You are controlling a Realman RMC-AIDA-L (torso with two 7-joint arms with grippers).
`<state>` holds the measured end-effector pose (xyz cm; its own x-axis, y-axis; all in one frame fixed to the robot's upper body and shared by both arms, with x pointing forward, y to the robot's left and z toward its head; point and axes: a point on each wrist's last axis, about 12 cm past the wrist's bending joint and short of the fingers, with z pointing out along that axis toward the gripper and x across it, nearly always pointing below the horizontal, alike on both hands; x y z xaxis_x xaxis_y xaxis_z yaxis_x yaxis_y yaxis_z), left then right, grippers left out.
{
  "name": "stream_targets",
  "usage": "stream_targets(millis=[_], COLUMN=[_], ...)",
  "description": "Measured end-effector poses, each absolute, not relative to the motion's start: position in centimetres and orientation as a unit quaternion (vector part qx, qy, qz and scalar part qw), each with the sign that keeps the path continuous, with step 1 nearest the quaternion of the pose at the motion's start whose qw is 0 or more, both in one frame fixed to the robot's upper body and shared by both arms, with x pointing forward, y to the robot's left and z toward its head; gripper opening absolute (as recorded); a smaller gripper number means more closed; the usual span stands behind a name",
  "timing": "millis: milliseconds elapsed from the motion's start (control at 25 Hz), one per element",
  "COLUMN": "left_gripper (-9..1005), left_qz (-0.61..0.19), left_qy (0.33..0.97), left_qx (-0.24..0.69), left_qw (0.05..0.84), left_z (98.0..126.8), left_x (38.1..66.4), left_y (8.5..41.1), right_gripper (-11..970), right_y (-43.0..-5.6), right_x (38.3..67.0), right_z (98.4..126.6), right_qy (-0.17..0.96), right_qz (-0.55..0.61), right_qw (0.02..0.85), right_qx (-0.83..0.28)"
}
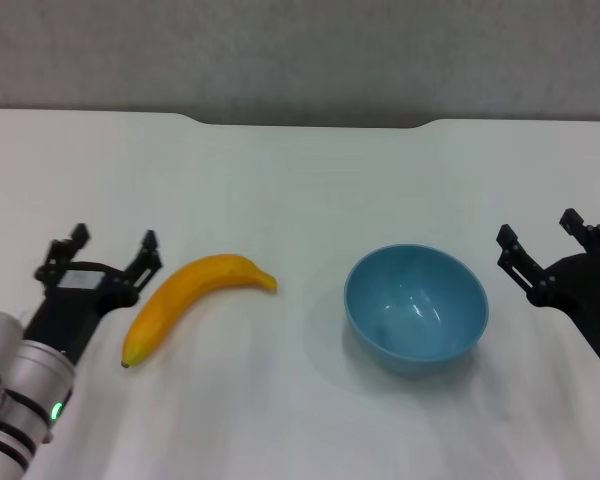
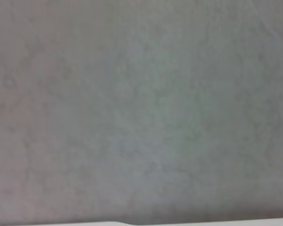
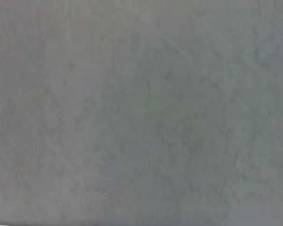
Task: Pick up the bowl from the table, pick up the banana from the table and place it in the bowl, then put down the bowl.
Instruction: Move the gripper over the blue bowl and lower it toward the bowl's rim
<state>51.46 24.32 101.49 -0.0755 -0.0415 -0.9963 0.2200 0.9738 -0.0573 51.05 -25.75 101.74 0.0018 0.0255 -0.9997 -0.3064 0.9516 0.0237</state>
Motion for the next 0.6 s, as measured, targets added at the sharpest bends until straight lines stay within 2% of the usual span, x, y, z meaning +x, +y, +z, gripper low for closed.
stream_targets(millis=[200,320,600], left_gripper=[906,906,906], left_qz=[-0.125,-0.152,-0.139], left_qy=[0.731,0.761,0.777], left_qx=[0.071,0.062,0.061], left_qw=[0.667,0.628,0.611], left_z=[102.2,103.9,106.0], left_x=[51.4,52.5,53.5], left_y=[23.0,22.6,23.2], right_gripper=[867,867,861], right_y=[-25.7,-25.8,-25.9], right_x=[51.0,51.1,52.3], right_z=[101.7,101.9,102.2], right_qy=[0.7,0.701,0.728], right_qz=[0.126,0.139,0.148], right_qw=[0.697,0.694,0.663], right_qx=[-0.096,-0.088,-0.092])
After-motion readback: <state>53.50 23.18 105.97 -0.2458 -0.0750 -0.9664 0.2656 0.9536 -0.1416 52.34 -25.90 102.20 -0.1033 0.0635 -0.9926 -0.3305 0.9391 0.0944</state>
